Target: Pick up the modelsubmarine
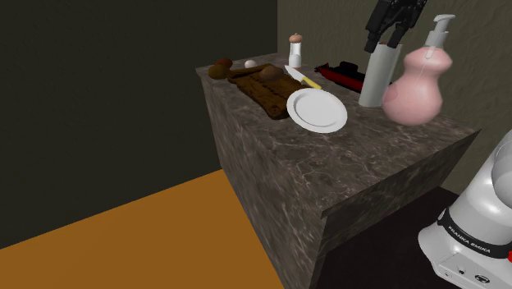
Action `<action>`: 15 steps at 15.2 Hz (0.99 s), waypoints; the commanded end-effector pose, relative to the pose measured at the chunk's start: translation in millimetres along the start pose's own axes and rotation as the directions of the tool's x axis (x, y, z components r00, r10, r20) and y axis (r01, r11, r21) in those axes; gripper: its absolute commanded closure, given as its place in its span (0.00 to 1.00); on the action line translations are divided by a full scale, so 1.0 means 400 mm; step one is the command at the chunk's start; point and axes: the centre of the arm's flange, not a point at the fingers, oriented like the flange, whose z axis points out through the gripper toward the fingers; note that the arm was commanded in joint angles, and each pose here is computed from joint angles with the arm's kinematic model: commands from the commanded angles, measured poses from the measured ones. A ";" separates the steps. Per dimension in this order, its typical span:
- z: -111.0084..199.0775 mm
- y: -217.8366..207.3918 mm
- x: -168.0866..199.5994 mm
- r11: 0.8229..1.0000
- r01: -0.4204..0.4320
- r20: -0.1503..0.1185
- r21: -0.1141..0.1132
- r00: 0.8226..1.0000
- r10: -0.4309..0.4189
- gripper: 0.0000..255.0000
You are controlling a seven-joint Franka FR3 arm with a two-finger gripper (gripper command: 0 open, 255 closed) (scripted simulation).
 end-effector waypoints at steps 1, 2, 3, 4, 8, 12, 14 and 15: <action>0.000 0.000 0.000 1.000 0.000 0.000 0.000 1.000 0.000 0.00; 0.012 0.024 0.020 1.000 0.001 0.002 -0.001 1.000 -0.001 0.00; 0.024 0.048 0.040 1.000 0.002 0.004 -0.001 1.000 -0.002 0.00; 0.036 0.071 0.059 1.000 0.003 0.006 -0.002 1.000 -0.003 0.00; 0.084 0.167 0.139 1.000 0.007 0.013 -0.005 1.000 -0.007 0.00; 0.133 0.262 0.218 1.000 0.011 0.021 -0.007 1.000 -0.011 0.00; 0.157 0.309 0.258 1.000 0.013 0.024 -0.009 1.000 -0.013 0.00; 0.170 0.333 0.278 1.000 0.014 0.026 -0.009 1.000 -0.014 0.00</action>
